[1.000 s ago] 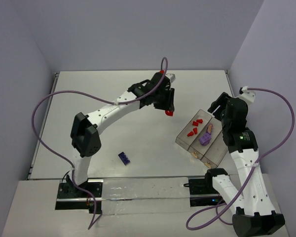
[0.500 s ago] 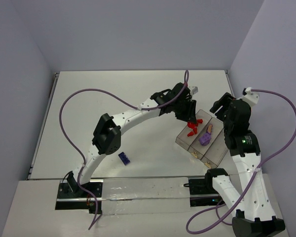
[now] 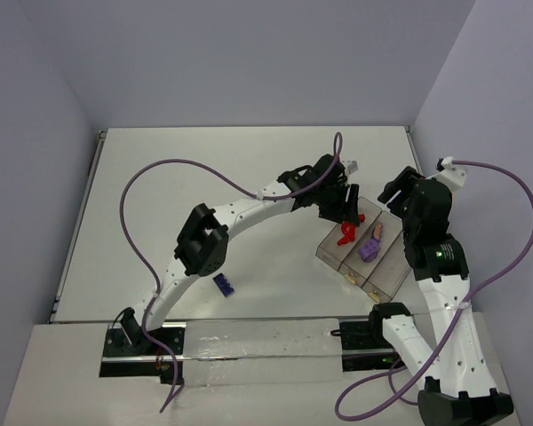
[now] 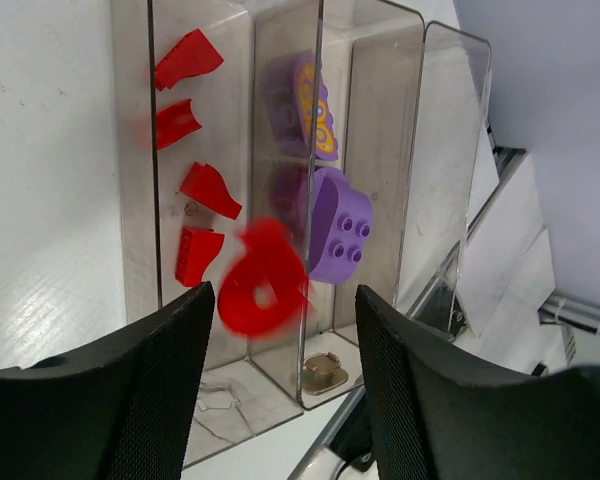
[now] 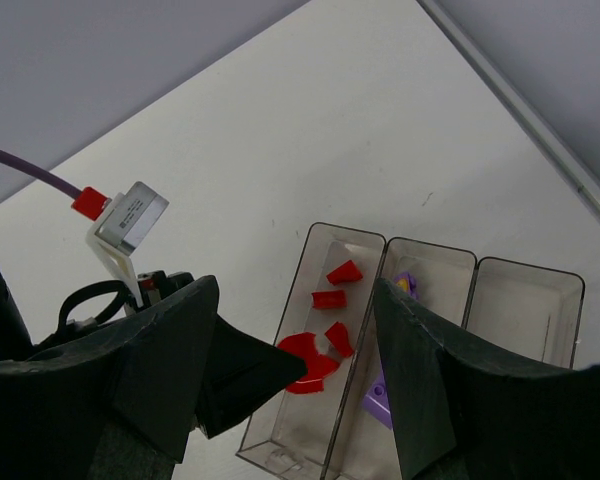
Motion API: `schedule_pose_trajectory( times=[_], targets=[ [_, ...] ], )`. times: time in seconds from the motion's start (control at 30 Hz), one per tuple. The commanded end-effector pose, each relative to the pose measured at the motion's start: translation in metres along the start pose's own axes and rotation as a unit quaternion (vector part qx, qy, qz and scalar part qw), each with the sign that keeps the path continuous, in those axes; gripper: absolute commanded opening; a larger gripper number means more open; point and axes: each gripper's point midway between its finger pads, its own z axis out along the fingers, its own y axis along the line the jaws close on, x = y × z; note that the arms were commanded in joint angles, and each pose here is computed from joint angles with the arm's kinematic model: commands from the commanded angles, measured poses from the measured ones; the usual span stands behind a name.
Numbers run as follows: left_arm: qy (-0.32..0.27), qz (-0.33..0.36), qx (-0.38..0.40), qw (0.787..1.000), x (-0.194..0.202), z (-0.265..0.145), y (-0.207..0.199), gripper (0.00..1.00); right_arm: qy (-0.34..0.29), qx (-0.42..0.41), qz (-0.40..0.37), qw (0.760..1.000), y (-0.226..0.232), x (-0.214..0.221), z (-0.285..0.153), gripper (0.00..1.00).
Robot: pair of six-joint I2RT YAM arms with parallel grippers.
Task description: Sort the legos into containers by color
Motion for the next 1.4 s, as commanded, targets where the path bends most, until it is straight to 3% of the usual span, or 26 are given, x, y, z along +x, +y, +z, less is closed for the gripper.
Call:
schedule_pose_trajectory(
  times=[0.0, 0.07, 0.17, 0.27, 0.37, 0.5, 0.57, 0.8, 0.9, 1.13, 1.37],
  targets=[
    [-0.034, 0.022, 0.043, 0.998, -0.022, -0.012, -0.031, 0.75, -0.025, -0.003, 0.001, 1.0, 0.002, -0.019, -0.007, 0.7],
    [-0.035, 0.024, 0.039, 0.998, -0.022, -0.014, -0.03, 0.81, -0.024, -0.003, 0.001, 1.0, 0.002, -0.02, -0.007, 0.71],
    [-0.039, 0.03, 0.028, 0.998, -0.024, -0.021, -0.029, 0.81, -0.024, -0.005, 0.003, 1.0, 0.003, -0.02, -0.008, 0.71],
    [-0.059, 0.042, -0.022, 0.997, -0.029, -0.048, -0.02, 0.78, -0.026, -0.005, 0.004, 1.0, 0.003, -0.021, -0.009, 0.71],
    [-0.079, 0.045, -0.112, 0.99, -0.021, -0.078, 0.015, 0.75, -0.026, -0.004, 0.002, 1.0, 0.002, -0.021, -0.009, 0.71],
    [-0.095, 0.026, -0.267, 0.959, 0.016, -0.122, 0.092, 0.74, -0.021, -0.007, 0.003, 1.0, 0.003, -0.017, -0.007, 0.71],
    [-0.108, 0.0, -0.302, 0.947, 0.031, -0.158, 0.107, 0.75, -0.014, -0.016, 0.002, 1.0, 0.007, -0.013, -0.004, 0.71],
    [-0.106, -0.106, -0.397, 0.905, 0.099, -0.221, 0.163, 0.77, 0.01, -0.031, 0.002, 0.999, 0.013, 0.0, 0.002, 0.72],
    [-0.086, -0.177, -0.458, 0.867, 0.145, -0.248, 0.191, 0.79, 0.016, -0.039, 0.004, 0.999, 0.016, 0.004, 0.004, 0.72],
    [-0.049, -0.275, -0.468, 0.838, 0.204, -0.256, 0.209, 0.91, 0.021, -0.054, 0.007, 0.998, 0.024, 0.004, 0.007, 0.72],
    [-0.026, -0.299, -0.446, 0.844, 0.221, -0.242, 0.212, 0.91, 0.02, -0.057, 0.005, 0.998, 0.025, 0.002, 0.006, 0.73]
  ],
)
